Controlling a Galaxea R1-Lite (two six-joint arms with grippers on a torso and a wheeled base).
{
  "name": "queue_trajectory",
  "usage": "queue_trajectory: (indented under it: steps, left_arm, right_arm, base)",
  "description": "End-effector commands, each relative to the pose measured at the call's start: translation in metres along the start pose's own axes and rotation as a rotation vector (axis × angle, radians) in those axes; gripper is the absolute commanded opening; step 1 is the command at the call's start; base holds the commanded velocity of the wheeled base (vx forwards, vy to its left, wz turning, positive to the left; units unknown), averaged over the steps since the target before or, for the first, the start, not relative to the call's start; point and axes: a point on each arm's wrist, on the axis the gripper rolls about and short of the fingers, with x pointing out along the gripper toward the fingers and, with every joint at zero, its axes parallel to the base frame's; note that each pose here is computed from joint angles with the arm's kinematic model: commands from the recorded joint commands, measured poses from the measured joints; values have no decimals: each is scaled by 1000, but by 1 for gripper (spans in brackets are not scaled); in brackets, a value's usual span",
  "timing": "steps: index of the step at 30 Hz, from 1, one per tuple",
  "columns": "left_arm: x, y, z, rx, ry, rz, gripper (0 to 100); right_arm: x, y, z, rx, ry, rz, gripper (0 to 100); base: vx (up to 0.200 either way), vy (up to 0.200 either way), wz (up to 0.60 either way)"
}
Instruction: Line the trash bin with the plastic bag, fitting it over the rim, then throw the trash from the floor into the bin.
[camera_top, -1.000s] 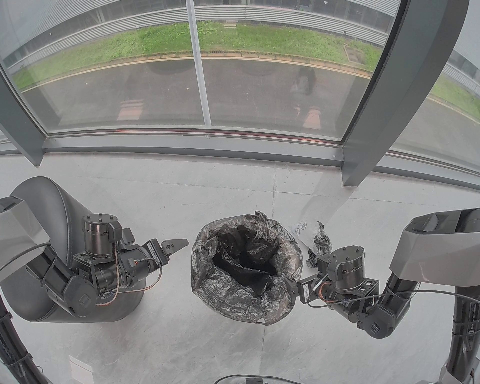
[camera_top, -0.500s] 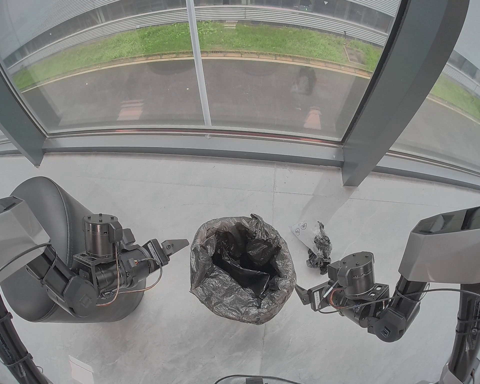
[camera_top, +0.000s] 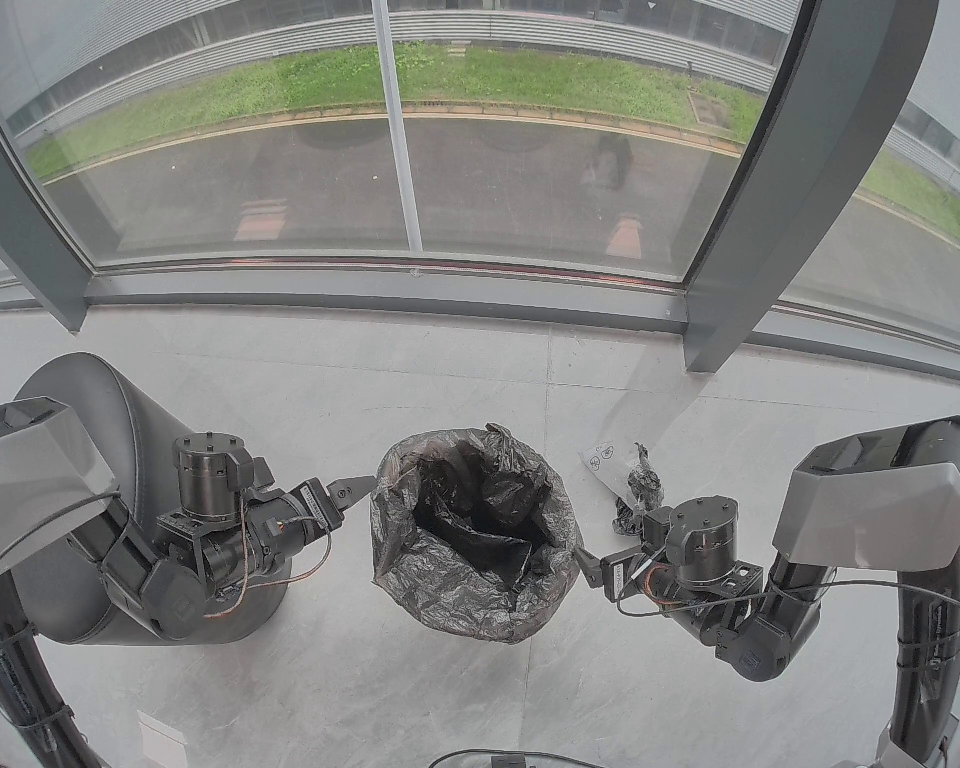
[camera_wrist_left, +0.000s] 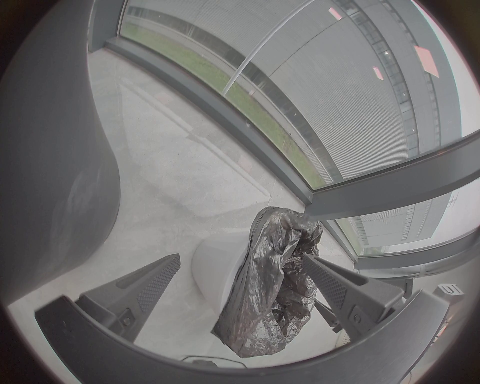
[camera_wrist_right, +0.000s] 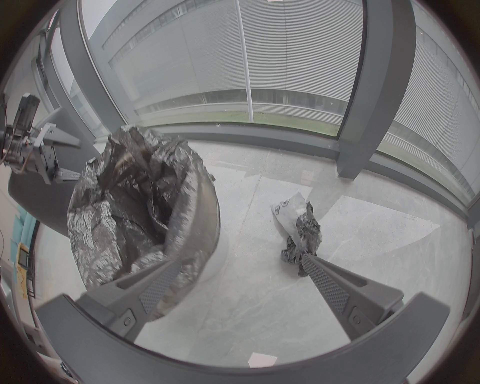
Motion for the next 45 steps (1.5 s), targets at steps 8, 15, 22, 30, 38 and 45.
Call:
queue_trajectory:
  steps: [8,15,22,30,38,45]
  left_arm:
    - [-9,-36,-43,407,-170,70,100]
    - [-4,-58,-20,460,-379,14,100]
    - [7,-88,-6,354,-453,-116,100]
    - [22,-89,13,88,-238,-294,100]
    - [35,-84,12,-24,-153,-304,100]
    - [48,-78,10,-31,-122,-312,100]
  right_arm:
    - [-20,-11,39,48,-126,-11,100]
    - [-18,-17,44,128,-146,-15,100]
    - [-16,-16,43,139,-140,15,100]
    - [-14,-18,42,144,-139,12,100]
    - [-10,-20,38,144,-129,5,100]
    - [-9,-19,37,143,-126,5,100]
  base:
    - [0,0,0]
    - [0,0,0]
    - [0,0,0]
    - [0,0,0]
    - [0,0,0]
    - [0,0,0]
